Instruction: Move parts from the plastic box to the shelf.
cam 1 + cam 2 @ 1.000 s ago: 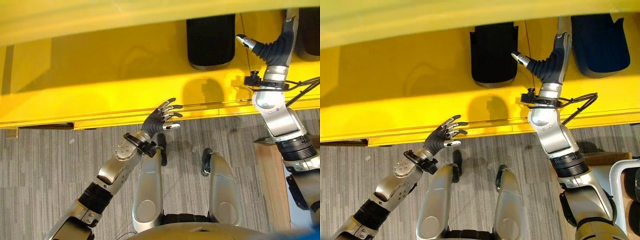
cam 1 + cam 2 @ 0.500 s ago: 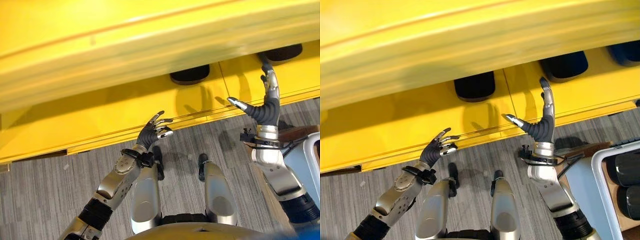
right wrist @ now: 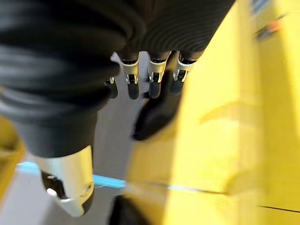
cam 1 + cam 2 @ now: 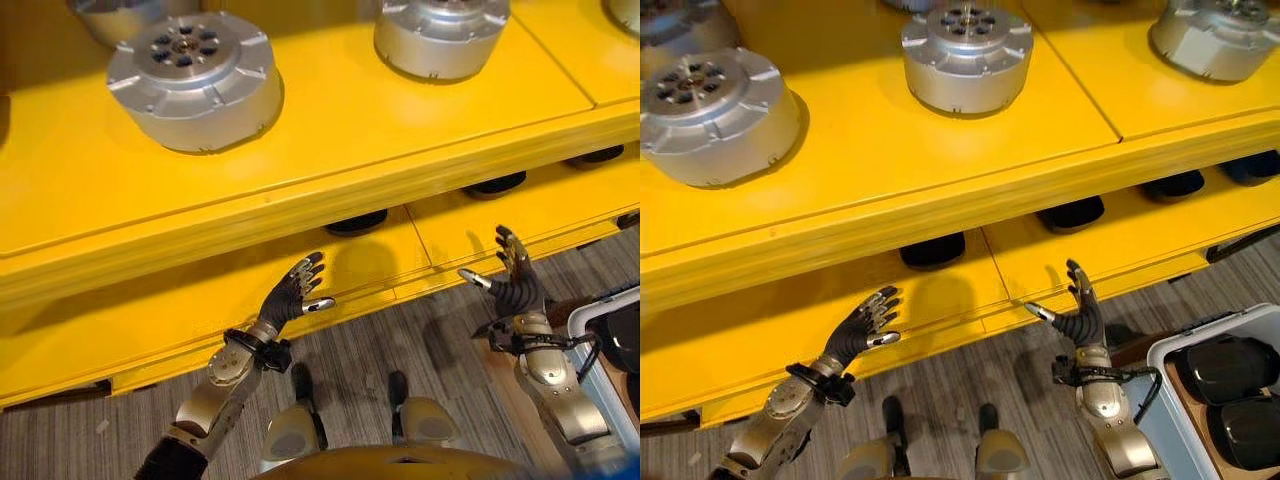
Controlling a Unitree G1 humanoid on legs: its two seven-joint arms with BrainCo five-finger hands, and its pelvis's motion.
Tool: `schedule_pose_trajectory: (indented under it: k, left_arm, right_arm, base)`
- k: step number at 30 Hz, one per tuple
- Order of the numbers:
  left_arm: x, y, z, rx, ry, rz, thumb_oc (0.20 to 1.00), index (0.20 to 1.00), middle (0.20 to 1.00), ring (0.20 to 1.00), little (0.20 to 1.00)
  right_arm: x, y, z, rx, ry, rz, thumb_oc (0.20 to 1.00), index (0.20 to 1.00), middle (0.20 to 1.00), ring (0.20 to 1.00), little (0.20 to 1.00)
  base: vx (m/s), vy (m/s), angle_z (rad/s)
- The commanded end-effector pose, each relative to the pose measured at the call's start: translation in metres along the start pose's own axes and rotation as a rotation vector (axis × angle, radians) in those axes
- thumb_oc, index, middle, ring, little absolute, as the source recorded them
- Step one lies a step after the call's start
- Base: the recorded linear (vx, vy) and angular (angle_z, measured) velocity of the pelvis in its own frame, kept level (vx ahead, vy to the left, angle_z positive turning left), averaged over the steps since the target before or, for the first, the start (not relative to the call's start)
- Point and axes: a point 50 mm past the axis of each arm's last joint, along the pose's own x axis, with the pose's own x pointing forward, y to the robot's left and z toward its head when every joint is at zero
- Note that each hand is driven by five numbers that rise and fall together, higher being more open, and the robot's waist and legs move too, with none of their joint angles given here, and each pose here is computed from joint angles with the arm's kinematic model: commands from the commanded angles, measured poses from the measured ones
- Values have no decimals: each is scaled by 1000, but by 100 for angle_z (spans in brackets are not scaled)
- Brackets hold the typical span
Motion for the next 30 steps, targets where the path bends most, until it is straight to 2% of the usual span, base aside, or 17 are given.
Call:
schedule_pose_trajectory:
  k: [1,2,7,10,18,25,27,30]
  left_arm:
    - [5,-14,1,47,-29,-247,1000,1000,1000,1000,1000]
    - [9,-19,-5,81,16,-316,1000,1000,1000,1000,1000]
    - [27,-31,-3,87,45,-423,1000,1000,1000,1000,1000]
    - [31,-40,-8,76,81,-455,1000,1000,1000,1000,1000]
    - [14,-30,-33,77,181,-344,1000,1000,1000,1000,1000]
    - [11,-9,-26,32,125,-171,1000,1000,1000,1000,1000]
    - [7,-6,-22,-23,91,-163,1000,1000,1000,1000,1000]
    - [3,-1,-22,-8,91,-155,1000,1000,1000,1000,1000]
  right_arm:
    - [18,-8,11,93,14,-46,1000,1000,1000,1000,1000]
    - [24,-9,0,110,87,-101,1000,1000,1000,1000,1000]
    - [39,-12,-22,95,259,-255,1000,1000,1000,1000,1000]
    - [37,-2,-30,133,306,-214,1000,1000,1000,1000,1000]
    - [29,9,-36,164,333,-222,1000,1000,1000,1000,1000]
    - [36,2,-42,0,351,-232,1000,1000,1000,1000,1000]
    - [36,-8,-43,-35,355,-275,1000,1000,1000,1000,1000]
    - [29,-26,-46,-67,384,-375,1000,1000,1000,1000,1000]
  base:
    - [49,367,-37]
    - [21,357,-41]
    - [-11,294,-20]
    - [54,143,-14]
    - [-82,-31,-58]
    - [-77,-170,-73]
    - [47,-337,-103]
    - [32,-252,-76]
